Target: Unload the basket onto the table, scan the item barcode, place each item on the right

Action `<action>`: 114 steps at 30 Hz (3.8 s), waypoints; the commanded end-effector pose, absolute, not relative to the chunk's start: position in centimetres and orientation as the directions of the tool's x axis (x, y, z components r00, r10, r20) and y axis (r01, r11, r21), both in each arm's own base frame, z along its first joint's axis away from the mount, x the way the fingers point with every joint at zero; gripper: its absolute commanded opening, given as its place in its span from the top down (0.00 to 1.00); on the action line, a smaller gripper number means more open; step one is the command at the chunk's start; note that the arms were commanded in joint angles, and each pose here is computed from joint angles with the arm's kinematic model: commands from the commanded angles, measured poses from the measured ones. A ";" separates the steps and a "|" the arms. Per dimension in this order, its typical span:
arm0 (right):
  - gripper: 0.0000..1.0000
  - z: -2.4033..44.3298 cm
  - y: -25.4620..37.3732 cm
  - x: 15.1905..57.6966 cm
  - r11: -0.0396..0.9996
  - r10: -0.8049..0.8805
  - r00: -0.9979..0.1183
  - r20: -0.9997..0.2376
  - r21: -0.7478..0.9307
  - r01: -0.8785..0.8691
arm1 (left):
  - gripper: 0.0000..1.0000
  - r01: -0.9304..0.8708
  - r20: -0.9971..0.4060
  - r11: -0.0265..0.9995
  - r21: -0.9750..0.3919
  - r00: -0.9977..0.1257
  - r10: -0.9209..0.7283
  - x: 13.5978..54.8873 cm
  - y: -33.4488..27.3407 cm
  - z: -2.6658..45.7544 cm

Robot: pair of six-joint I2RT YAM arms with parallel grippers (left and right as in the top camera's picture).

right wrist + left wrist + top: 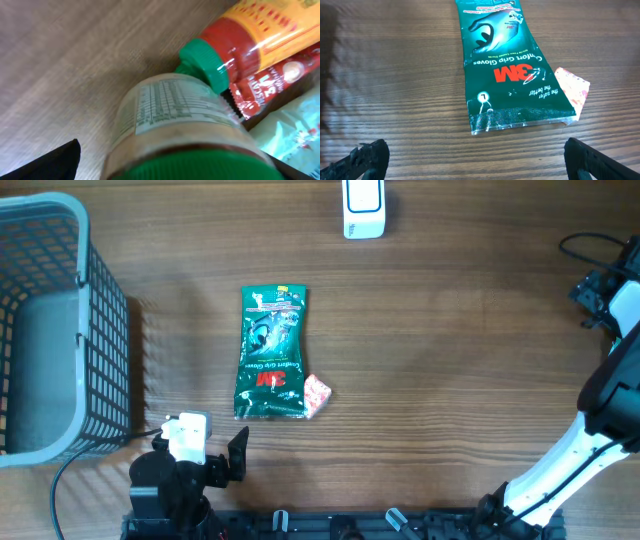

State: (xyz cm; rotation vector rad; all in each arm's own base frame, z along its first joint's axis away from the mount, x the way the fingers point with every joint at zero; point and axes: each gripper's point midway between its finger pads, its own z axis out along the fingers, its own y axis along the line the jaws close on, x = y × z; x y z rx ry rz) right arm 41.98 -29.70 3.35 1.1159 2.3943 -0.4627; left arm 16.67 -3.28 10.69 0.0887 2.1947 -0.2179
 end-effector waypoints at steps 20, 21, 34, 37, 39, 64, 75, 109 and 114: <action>0.00 22.2 -4.3 42.0 0.543 0.826 -0.508 -0.244 0.587 0.601 | 0.00 0.144 -0.808 0.980 -0.135 -0.588 -0.025 16.6 -3.4 10.8; 0.00 21.1 0.3 42.0 0.608 0.761 -0.608 -0.226 0.576 0.547 | 0.00 0.144 -0.808 0.980 -0.135 -0.588 -0.025 16.6 -3.4 10.8; 0.01 6.4 27.2 37.6 0.910 -0.160 -0.947 -0.280 0.329 -0.251 | 0.00 0.144 -0.808 0.980 -0.135 -0.588 -0.025 16.6 -3.4 10.8; 0.00 4.6 30.1 36.9 0.905 -0.229 -0.924 -0.307 0.283 -0.318 | 0.00 0.144 -0.808 0.980 -0.135 -0.588 -0.025 16.6 -3.4 10.8; 0.00 3.8 31.9 36.6 0.891 -0.256 -0.908 -0.331 0.283 -0.354 | 0.00 0.144 -0.808 0.980 -0.135 -0.588 -0.025 16.6 -3.4 10.8; 0.96 -3.8 31.9 34.8 0.960 -0.079 -0.995 -0.056 0.266 -0.091 | 0.00 0.144 -0.808 0.980 -0.135 -0.588 -0.025 16.6 -3.4 10.8; 0.96 8.4 20.4 39.8 0.981 0.196 -0.950 -0.244 0.053 0.188 | 0.00 0.144 -0.808 0.980 -0.135 -0.588 -0.025 16.6 -3.4 10.8; 0.33 2.0 24.1 37.3 0.995 -0.099 -0.987 -0.126 -0.007 -0.099 | 0.00 0.144 -0.808 0.980 -0.135 -0.588 -0.025 16.6 -3.4 10.8; 0.32 2.2 20.6 36.2 0.980 -0.111 -0.990 -0.086 -0.177 -0.095 | 0.00 0.144 -0.808 0.980 -0.135 -0.588 -0.025 16.6 -3.4 10.8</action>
